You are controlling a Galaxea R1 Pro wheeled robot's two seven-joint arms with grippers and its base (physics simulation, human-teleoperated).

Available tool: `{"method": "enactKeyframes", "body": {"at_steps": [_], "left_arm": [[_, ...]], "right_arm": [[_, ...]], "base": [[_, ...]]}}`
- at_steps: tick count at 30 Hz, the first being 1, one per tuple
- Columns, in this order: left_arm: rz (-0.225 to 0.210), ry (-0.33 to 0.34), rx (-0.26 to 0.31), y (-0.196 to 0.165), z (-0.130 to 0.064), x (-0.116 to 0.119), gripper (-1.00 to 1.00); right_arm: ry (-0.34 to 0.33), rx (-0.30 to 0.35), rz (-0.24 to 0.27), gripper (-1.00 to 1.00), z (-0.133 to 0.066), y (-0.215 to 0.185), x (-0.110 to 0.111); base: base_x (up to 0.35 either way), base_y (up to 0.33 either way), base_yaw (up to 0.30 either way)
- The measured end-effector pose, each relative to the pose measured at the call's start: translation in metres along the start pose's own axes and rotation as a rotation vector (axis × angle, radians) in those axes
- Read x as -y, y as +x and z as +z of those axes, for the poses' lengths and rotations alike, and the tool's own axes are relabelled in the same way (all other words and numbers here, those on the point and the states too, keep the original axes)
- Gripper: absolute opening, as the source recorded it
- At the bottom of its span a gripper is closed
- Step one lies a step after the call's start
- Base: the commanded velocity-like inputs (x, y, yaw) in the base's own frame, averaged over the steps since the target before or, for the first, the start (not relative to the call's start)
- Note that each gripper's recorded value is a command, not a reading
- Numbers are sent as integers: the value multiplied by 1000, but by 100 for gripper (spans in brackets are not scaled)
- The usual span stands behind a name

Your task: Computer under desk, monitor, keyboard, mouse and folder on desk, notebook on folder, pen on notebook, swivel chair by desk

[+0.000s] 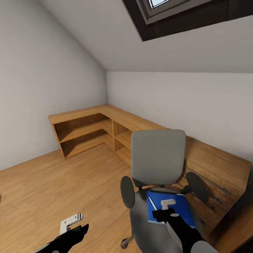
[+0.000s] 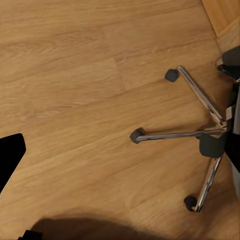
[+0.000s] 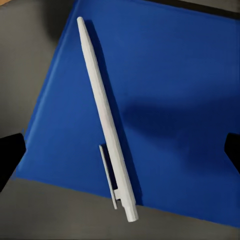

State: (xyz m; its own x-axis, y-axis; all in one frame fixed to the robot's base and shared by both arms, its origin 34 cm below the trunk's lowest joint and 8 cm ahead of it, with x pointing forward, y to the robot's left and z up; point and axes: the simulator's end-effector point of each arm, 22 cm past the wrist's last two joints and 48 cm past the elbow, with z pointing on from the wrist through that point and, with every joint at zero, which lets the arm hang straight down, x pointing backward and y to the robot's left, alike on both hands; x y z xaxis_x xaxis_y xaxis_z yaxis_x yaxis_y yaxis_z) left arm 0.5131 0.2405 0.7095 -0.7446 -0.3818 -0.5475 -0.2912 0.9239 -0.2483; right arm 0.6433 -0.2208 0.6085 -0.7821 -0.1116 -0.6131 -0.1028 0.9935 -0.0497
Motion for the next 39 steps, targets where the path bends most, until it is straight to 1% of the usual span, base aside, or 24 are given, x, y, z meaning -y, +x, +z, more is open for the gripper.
{"method": "enactKeyframes", "body": {"at_steps": [3,5,9,13,22,33,39], "left_arm": [[0,0,0,3,4,-1,100],[-9,8,-1,4,4,4,100],[-11,9,0,4,4,4,100],[-13,9,-1,4,3,5,100],[-12,8,-1,4,3,4,100],[-12,7,1,15,18,-1,100],[-12,7,1,15,18,-1,100]], "right_arm": [[4,6,-1,100,4,2,4],[-7,8,-7,100,3,-2,-5],[-8,-6,-8,100,3,0,-6],[-14,-6,-8,100,3,1,-11],[-17,-14,-7,100,3,2,-12],[-17,-15,-7,100,17,15,-14],[-17,-15,-7,100,17,15,-14]], "base": [[0,0,0],[0,0,0],[0,0,0],[0,0,0],[0,0,0],[0,0,0],[0,0,0]]}}
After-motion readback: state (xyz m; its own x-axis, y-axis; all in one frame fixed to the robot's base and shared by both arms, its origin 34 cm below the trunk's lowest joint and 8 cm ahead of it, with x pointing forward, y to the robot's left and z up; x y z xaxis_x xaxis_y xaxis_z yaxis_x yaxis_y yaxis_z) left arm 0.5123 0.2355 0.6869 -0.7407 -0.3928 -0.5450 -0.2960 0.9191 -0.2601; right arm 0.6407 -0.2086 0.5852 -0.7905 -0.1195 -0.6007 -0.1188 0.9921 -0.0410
